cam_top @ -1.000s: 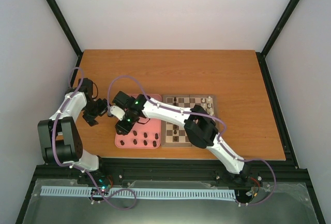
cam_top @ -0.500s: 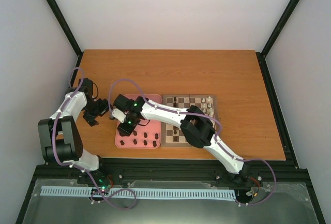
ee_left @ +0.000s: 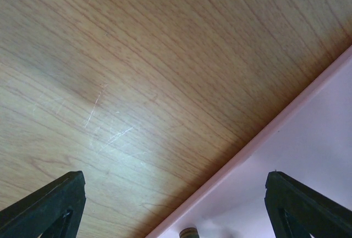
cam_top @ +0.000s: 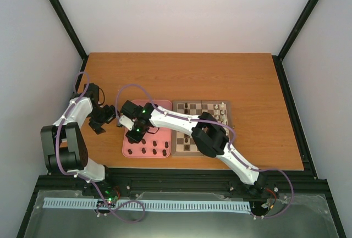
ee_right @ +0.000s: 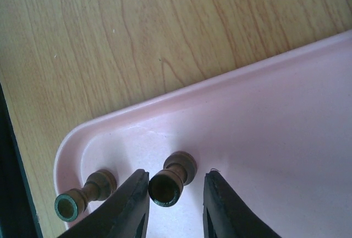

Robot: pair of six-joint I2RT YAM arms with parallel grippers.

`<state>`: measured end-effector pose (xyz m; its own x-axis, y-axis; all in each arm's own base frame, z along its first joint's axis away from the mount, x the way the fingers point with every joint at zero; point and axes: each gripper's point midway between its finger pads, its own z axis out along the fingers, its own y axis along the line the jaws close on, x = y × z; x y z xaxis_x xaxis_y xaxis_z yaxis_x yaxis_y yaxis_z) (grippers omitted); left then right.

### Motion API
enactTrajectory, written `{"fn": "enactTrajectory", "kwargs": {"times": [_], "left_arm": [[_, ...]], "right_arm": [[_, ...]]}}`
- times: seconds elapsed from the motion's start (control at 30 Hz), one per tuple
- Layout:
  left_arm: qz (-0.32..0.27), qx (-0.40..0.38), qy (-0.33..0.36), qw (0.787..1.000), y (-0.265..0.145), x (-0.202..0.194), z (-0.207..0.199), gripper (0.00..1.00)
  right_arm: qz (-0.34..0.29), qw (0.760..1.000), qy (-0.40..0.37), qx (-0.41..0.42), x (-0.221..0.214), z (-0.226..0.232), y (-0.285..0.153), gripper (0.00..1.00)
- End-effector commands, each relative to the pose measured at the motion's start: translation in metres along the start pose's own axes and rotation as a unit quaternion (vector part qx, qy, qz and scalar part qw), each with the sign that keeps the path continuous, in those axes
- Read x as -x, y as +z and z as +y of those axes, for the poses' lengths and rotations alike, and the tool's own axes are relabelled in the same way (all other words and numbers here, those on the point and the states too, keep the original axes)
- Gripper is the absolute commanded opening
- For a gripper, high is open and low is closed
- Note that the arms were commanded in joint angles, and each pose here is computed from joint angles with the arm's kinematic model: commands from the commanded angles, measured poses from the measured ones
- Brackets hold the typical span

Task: Set up the chess pieces on the board
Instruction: Pick up the chess piece from the storage box, then place the chess piece on the chessboard.

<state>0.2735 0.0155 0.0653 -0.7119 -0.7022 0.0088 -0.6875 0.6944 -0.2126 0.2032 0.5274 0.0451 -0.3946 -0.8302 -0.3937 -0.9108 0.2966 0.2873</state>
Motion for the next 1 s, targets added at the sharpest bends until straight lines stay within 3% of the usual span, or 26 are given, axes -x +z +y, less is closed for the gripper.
{"fn": "enactTrajectory", "kwargs": {"times": [0.0,0.2,0.5,0.7,0.97], "left_arm": [[-0.01,-0.014,0.002,1.0,-0.003,0.008,-0.007,1.0],[-0.009,-0.013,0.003,1.0,-0.003,0.008,-0.007,1.0],[-0.012,-0.013,0.003,1.0,-0.004,0.009,-0.007,1.0],[-0.013,-0.014,0.004,1.0,-0.005,0.009,-0.008,1.0],[-0.01,-0.014,0.004,1.0,-0.003,0.009,-0.008,1.0]], "right_arm": [[-0.005,1.0,-0.008,0.002,0.005,0.002,0.005,0.26],[-0.006,1.0,-0.008,-0.001,0.006,0.001,0.003,0.12],[-0.067,0.995,-0.004,-0.068,0.038,-0.019,-0.045,0.05],[-0.118,0.981,0.058,-0.146,0.052,-0.082,-0.105,0.04],[-0.108,0.964,0.173,-0.169,0.008,-0.179,-0.152,0.04]]}}
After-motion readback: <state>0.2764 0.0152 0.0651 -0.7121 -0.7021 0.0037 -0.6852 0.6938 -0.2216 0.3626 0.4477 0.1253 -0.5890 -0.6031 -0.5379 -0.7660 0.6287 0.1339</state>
